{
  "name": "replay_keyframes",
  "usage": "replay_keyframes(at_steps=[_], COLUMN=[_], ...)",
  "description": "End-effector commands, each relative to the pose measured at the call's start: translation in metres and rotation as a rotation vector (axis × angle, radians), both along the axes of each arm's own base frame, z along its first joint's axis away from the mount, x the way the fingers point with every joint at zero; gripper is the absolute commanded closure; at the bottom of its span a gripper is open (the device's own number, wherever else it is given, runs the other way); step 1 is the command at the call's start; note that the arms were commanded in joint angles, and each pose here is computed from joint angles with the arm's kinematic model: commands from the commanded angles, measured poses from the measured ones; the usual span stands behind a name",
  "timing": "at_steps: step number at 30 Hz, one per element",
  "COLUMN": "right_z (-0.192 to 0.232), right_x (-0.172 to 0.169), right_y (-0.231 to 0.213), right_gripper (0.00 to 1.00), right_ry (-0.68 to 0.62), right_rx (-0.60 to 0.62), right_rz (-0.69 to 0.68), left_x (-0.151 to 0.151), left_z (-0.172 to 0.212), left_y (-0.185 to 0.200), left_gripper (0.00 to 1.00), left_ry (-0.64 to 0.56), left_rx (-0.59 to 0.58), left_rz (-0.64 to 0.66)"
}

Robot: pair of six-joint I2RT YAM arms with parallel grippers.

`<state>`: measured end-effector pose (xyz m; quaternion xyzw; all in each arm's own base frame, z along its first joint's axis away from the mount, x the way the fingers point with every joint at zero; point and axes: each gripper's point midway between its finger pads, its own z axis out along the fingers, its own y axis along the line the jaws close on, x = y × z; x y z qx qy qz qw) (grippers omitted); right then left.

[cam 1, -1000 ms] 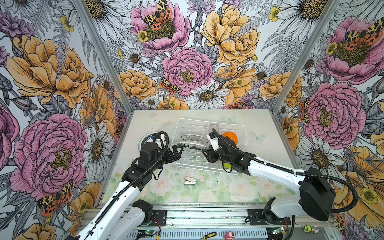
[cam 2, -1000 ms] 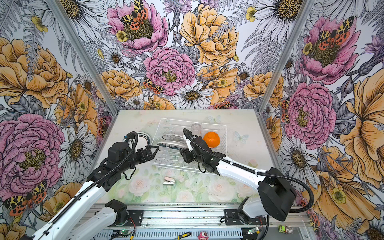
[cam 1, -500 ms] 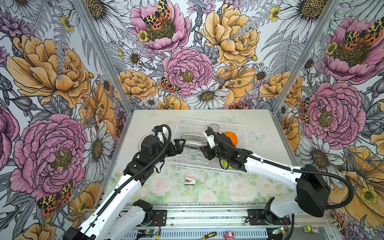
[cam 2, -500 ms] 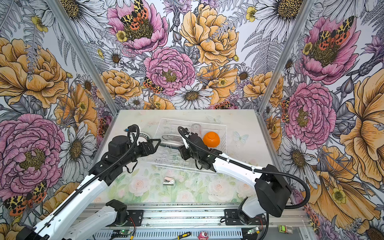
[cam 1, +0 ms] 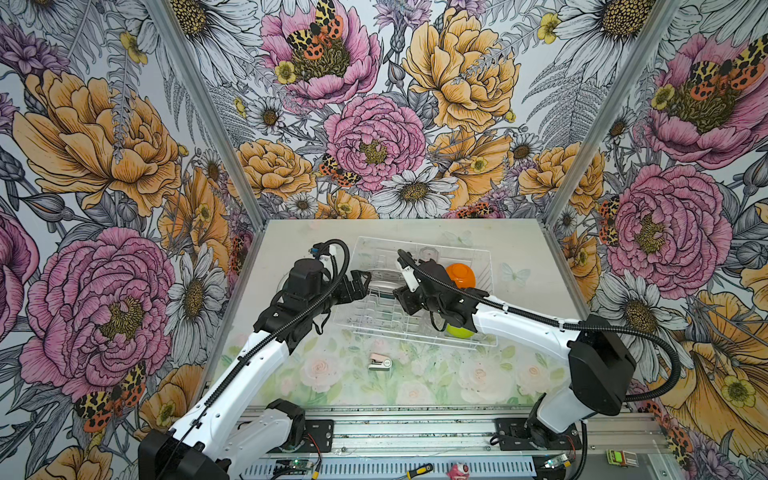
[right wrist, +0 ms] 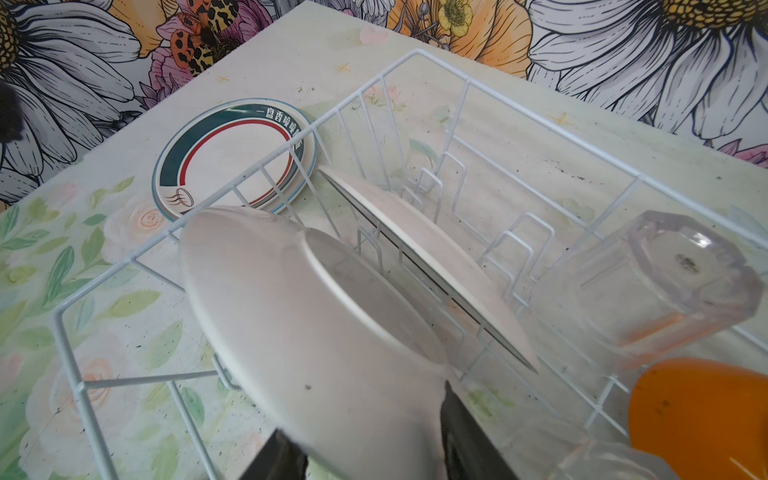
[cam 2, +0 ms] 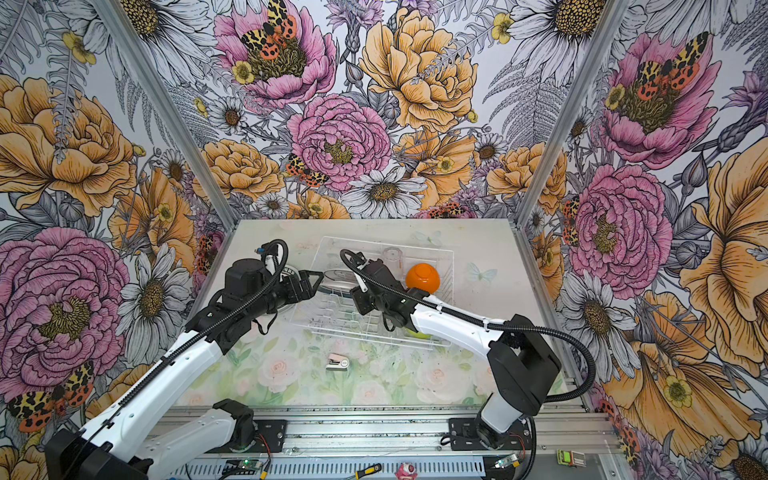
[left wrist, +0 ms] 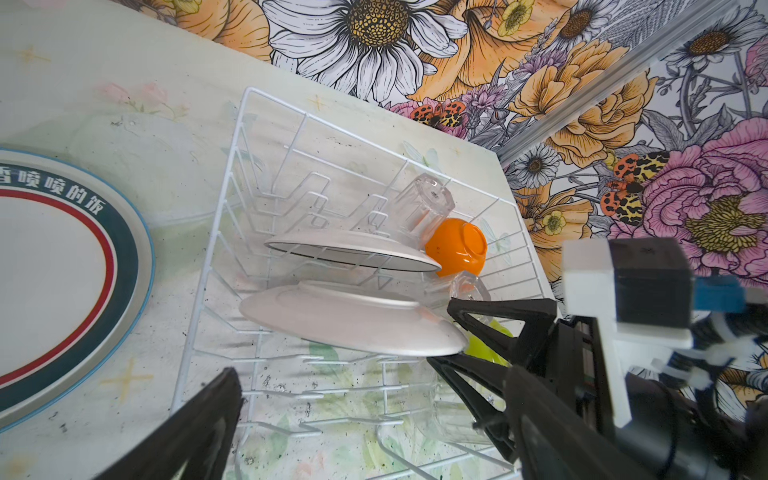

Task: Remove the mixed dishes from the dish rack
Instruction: 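Lower the right gripper onto a white rack plate while the left gripper withdraws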

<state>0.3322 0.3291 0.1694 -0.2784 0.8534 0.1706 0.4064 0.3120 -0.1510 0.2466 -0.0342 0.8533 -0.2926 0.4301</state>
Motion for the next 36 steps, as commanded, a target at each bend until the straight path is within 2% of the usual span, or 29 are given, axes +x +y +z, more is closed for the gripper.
replay_keyframes(at_steps=[1, 12, 25, 36], right_z=[0.007, 0.003, -0.016, -0.016], right_x=[0.006, -0.002, 0.002, 0.010], right_y=[0.005, 0.021, 0.020, 0.009], right_gripper=[0.53, 0.67, 0.66, 0.77], right_ry=[-0.032, -0.054, -0.133, -0.208], right_rx=[-0.034, -0.078, -0.276, -0.392], right_rz=[0.014, 0.141, 0.133, 0.094], left_x=[0.001, -0.003, -0.005, 0.001], left_z=[0.004, 0.004, 0.007, -0.006], left_y=[0.001, 0.022, 0.026, 0.021], left_gripper=[0.01, 0.01, 0.01, 0.01], left_ry=[-0.029, -0.080, -0.104, -0.065], left_rx=[-0.011, -0.011, -0.038, -0.055], left_rz=[-0.003, 0.082, 0.110, 0.102])
